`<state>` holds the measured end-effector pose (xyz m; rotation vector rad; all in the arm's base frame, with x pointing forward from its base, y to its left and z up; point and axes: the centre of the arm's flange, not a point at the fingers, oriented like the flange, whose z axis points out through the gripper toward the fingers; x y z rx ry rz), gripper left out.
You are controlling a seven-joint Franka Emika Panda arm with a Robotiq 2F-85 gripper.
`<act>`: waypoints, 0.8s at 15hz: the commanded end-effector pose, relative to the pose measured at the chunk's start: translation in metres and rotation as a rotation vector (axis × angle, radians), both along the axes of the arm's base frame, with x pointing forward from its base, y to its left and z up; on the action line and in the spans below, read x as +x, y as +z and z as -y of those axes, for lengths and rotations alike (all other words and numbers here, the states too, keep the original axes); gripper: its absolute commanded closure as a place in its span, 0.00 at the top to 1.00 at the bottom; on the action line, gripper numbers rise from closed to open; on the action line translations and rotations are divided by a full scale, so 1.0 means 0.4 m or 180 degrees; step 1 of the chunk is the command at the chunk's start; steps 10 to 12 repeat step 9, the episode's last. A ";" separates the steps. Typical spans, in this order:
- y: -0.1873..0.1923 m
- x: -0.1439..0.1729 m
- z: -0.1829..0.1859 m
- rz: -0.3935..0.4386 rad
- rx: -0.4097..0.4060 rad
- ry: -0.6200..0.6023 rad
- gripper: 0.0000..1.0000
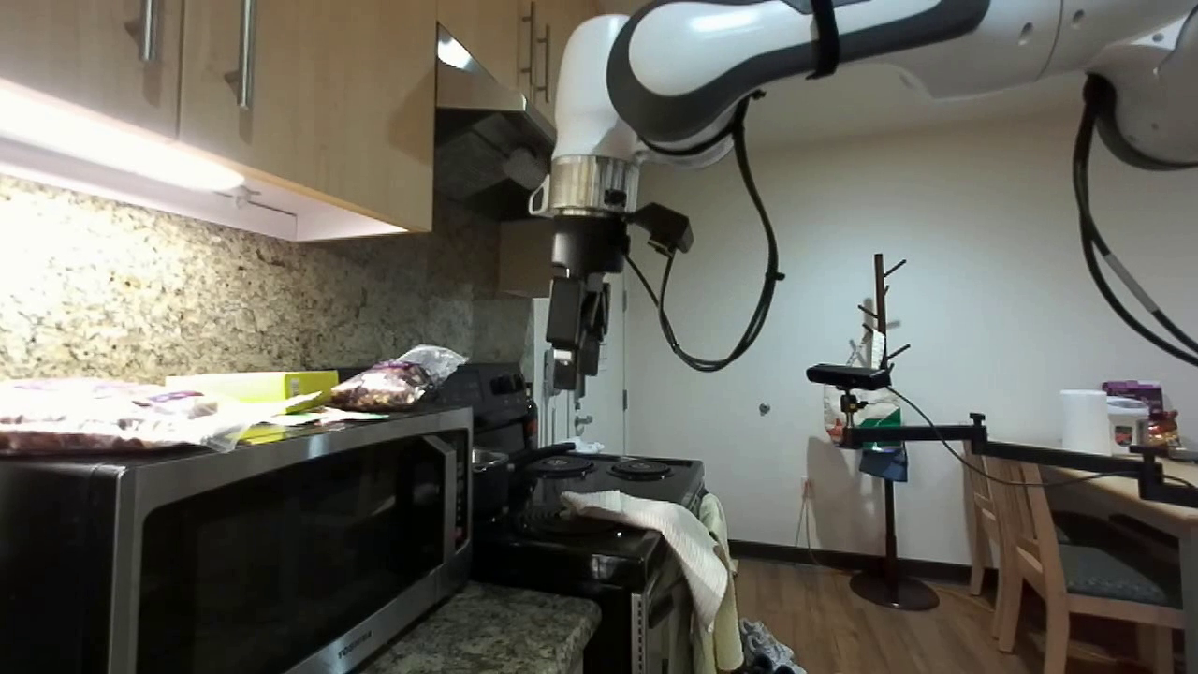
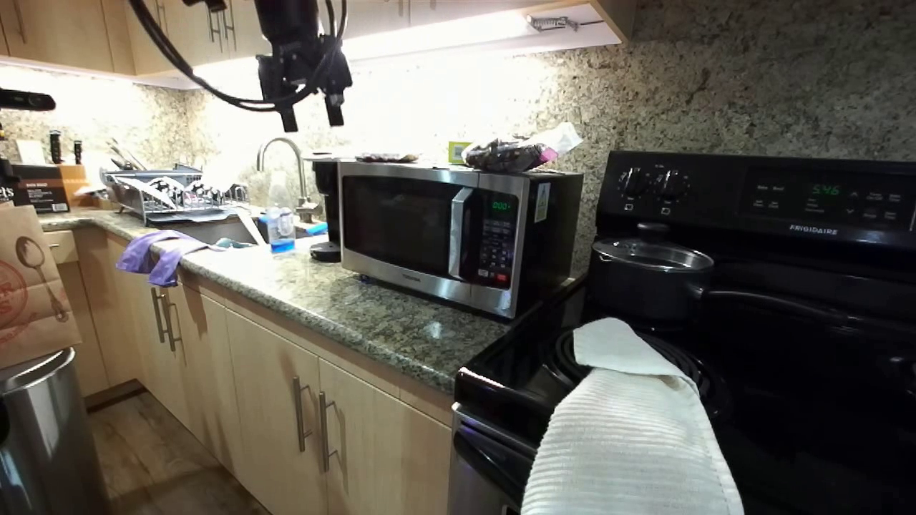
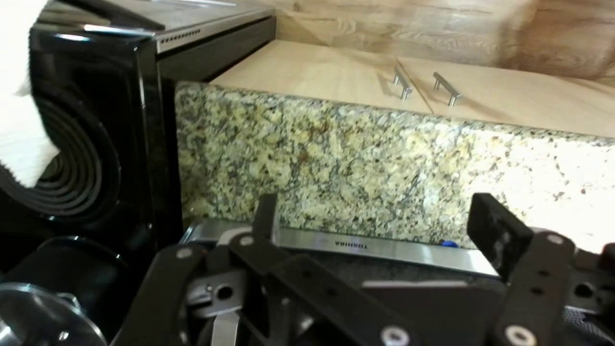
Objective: Move the packet from the left side of the counter to the top of the microwave
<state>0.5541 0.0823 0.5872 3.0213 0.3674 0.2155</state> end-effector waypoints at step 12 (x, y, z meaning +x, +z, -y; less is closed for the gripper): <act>-0.203 -0.060 0.005 -0.0466 0.0358 -0.0349 1.00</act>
